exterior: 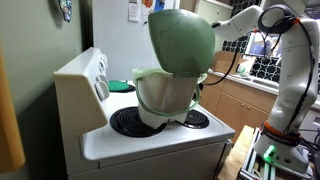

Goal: Put the tissue paper inside the trash can

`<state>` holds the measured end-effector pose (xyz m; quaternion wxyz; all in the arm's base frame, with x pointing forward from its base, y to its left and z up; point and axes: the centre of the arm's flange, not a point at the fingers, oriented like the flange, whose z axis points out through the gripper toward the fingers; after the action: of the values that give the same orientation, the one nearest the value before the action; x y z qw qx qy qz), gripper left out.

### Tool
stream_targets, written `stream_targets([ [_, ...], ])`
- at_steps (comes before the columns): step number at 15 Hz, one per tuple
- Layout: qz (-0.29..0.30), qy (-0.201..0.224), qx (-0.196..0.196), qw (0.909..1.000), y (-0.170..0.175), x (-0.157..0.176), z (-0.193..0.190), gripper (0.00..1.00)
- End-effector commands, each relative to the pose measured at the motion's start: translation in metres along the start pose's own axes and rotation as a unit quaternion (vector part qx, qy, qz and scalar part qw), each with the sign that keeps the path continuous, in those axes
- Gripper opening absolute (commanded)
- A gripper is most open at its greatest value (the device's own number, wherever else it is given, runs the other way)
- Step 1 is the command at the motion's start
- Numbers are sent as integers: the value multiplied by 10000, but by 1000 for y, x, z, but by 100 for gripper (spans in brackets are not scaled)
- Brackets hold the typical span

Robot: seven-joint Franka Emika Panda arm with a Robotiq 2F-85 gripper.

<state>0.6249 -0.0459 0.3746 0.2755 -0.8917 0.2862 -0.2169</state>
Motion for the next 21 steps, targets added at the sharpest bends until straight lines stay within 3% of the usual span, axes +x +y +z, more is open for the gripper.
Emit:
stream_targets([
  [1, 144, -143, 102, 9997, 2, -7, -13, 36],
  [4, 133, -251, 165, 9995, -1, -8, -12, 33],
  [21, 436, -489, 130, 9978, 12, -25, -8, 39],
])
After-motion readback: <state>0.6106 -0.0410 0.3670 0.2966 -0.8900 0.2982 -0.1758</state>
